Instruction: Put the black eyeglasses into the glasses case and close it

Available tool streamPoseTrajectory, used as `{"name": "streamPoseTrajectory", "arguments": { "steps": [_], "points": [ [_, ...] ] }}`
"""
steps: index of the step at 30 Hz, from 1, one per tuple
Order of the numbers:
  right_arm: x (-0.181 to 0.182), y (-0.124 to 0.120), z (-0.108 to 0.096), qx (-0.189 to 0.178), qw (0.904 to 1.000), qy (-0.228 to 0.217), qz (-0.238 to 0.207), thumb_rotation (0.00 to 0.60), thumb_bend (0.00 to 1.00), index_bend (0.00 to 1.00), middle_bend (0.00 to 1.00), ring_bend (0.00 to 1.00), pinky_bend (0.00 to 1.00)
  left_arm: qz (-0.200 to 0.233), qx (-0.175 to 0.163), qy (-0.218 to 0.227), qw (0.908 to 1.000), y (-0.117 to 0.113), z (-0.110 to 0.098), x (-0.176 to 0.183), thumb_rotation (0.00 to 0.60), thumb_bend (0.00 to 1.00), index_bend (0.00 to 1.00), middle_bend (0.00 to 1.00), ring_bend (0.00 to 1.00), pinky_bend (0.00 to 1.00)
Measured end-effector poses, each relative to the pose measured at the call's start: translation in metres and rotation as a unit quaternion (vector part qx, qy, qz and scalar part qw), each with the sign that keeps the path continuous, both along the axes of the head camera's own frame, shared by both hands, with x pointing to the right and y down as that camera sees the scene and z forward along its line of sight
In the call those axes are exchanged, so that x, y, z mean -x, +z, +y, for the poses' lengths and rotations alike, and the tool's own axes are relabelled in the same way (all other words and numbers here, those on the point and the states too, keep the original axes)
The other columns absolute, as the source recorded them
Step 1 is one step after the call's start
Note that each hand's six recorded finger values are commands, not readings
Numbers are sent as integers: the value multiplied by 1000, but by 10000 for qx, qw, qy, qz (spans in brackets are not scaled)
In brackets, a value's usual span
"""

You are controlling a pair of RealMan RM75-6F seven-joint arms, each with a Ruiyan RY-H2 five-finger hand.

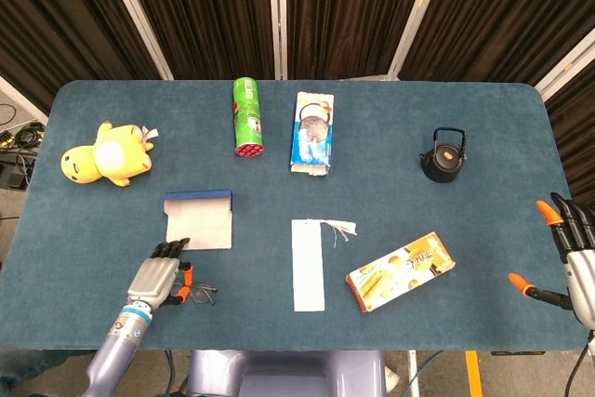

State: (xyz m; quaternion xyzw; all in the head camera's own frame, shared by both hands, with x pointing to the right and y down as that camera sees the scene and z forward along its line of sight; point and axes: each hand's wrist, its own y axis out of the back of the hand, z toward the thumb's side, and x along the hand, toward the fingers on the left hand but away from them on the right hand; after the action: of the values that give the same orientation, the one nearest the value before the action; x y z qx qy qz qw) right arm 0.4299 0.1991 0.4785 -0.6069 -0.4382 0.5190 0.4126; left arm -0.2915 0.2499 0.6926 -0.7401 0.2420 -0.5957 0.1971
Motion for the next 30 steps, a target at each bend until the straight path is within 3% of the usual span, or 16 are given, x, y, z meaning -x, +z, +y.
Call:
{"name": "streamPoseTrajectory", "arguments": {
  "steps": [7, 14, 22, 30],
  "points": [
    [0, 0, 0, 11, 10000, -6, -7, 600, 0, 0, 0, 0, 0, 61, -145, -18, 9999, -7, -8, 0, 600, 470, 622, 0, 0, 0],
    [1, 2, 0, 32, 10000, -24, 5, 600, 0, 0, 0, 0, 0, 150, -490, -63, 9987, -19, -33, -2, 600, 470, 630, 0, 0, 0],
    [4, 6, -2, 55, 10000, -54, 45, 600, 0, 0, 0, 0, 0, 158, -820, -231, 9962, -24, -80, -10, 600, 470, 634, 0, 0, 0],
    [1, 10, -6, 72, 9999, 21, 120, 600, 0, 0, 0, 0, 0, -8, -866, -455, 9952, -1, -128, -15, 600, 469, 638, 0, 0, 0]
  ]
}}
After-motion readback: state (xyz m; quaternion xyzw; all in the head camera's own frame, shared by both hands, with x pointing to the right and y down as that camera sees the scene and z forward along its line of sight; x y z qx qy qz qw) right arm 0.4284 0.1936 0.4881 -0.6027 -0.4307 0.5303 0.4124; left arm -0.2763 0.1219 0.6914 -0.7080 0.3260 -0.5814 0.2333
